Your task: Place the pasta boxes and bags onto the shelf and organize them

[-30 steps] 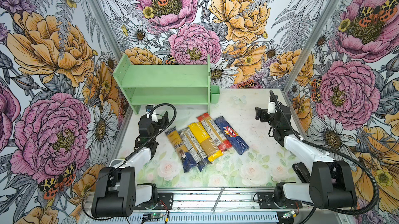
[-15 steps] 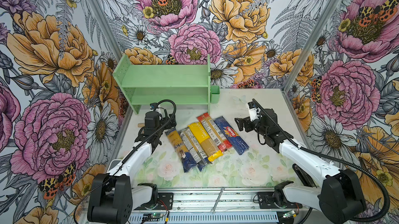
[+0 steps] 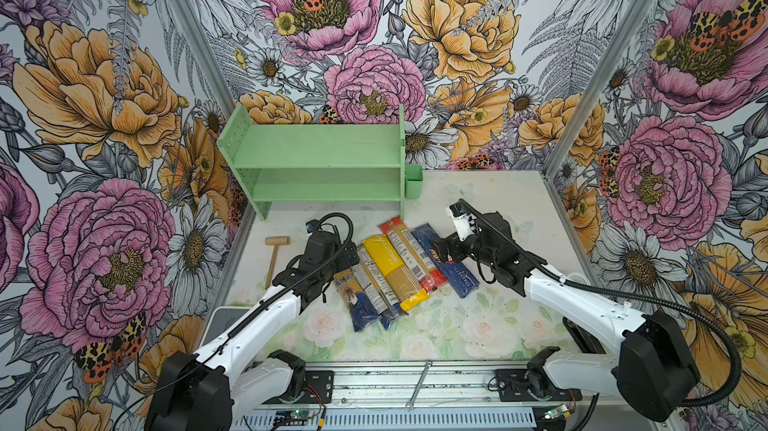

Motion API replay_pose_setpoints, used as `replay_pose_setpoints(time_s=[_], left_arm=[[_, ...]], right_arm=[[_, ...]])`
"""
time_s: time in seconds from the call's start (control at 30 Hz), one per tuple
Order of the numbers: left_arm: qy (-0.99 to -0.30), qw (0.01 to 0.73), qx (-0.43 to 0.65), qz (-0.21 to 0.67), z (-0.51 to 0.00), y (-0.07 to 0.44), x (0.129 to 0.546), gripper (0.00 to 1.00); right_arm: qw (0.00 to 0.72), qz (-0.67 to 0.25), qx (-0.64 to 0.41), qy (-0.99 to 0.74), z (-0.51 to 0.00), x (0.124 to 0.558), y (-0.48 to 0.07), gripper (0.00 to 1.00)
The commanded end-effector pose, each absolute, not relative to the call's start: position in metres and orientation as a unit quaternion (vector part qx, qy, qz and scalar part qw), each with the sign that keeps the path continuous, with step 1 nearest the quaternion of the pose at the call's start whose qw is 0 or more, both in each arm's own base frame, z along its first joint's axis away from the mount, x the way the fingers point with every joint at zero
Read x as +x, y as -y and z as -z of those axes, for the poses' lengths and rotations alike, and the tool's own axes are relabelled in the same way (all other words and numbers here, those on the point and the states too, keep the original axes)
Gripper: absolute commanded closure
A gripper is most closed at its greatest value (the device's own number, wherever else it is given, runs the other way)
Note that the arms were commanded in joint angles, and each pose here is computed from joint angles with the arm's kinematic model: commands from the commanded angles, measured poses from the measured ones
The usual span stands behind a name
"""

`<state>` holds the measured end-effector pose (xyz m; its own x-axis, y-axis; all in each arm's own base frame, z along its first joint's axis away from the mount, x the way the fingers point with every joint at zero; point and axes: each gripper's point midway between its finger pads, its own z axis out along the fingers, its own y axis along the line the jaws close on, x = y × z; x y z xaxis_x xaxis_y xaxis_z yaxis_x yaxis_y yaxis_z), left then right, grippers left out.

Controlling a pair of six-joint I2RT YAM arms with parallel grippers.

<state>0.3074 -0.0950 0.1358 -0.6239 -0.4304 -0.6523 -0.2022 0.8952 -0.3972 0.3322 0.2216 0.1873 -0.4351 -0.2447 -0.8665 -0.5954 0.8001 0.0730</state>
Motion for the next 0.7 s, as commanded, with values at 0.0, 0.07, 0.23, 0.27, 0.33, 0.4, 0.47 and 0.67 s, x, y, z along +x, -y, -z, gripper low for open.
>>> replay_pose_setpoints(time_s=[0.0, 0.07, 0.23, 0.27, 0.33, 0.4, 0.47, 0.67], left_arm=[[-0.887, 0.375, -0.235, 0.131, -0.123, 0.08, 0.29, 0.01], [-0.887, 0.364, -0.246, 0.141, -0.119, 0.081, 0.285, 0.01], [-0.903, 0.309, -0.253, 0.158, -0.102, 0.092, 0.273, 0.01], [-0.904, 0.303, -0.254, 0.16, -0.099, 0.093, 0.271, 0.01], [-0.905, 0.297, -0.259, 0.16, -0.096, 0.093, 0.27, 0.01], [-0.906, 0.29, -0.261, 0.163, -0.095, 0.093, 0.27, 0.01], [-0.909, 0.278, -0.259, 0.171, -0.094, 0.095, 0.269, 0.01], [-0.912, 0.266, -0.258, 0.176, -0.097, 0.094, 0.268, 0.01]], right_arm=[[0.476, -0.186, -0.274, -0.815, -0.195, 0.335, -0.236, 0.01], [0.472, -0.187, -0.286, -0.813, -0.193, 0.332, -0.244, 0.01], [0.473, -0.191, -0.303, -0.805, -0.19, 0.325, -0.268, 0.01], [0.475, -0.191, -0.306, -0.803, -0.189, 0.323, -0.272, 0.01], [0.479, -0.193, -0.32, -0.794, -0.186, 0.315, -0.284, 0.01], [0.483, -0.187, -0.351, -0.78, -0.18, 0.302, -0.299, 0.02], [0.484, -0.178, -0.403, -0.756, -0.17, 0.281, -0.316, 0.02], [0.492, -0.135, -0.509, -0.693, -0.14, 0.238, -0.335, 0.02]])
